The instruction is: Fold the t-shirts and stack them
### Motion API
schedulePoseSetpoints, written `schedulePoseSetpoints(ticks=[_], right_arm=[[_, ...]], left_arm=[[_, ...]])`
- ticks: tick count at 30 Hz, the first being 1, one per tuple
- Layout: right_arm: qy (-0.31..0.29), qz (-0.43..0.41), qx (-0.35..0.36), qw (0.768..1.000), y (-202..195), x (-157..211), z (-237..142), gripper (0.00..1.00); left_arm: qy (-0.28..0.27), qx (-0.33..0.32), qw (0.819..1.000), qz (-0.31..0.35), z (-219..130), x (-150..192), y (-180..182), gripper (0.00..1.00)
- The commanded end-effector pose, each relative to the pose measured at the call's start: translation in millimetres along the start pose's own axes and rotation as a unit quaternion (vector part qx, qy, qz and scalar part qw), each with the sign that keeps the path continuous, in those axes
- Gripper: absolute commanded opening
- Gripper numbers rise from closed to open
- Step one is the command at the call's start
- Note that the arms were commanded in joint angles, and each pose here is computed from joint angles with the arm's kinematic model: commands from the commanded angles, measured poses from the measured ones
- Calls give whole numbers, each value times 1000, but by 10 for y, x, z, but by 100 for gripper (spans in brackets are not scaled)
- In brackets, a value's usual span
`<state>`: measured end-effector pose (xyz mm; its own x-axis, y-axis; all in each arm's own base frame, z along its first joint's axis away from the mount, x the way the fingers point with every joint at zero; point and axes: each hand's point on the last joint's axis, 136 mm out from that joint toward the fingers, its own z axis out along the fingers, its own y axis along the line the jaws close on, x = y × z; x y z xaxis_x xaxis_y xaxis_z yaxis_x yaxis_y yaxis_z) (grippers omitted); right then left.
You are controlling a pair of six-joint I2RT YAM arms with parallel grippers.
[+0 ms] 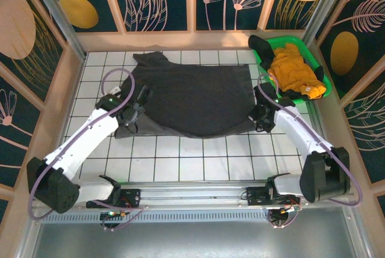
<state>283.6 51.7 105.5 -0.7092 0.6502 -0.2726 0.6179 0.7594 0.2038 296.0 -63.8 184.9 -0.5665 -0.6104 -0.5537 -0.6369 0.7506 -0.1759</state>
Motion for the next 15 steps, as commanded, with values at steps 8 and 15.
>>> schedulePoseSetpoints(ticks=[8, 15], right_arm=[[-26, 5, -8, 1000, 274, -471, 113, 0], [-11, -1, -10, 1000, 427, -597, 313, 0]], left_arm=[[-70, 3, 995, 65, 266, -612, -408, 0], [-83, -11, 992, 96, 503, -766, -549, 0]])
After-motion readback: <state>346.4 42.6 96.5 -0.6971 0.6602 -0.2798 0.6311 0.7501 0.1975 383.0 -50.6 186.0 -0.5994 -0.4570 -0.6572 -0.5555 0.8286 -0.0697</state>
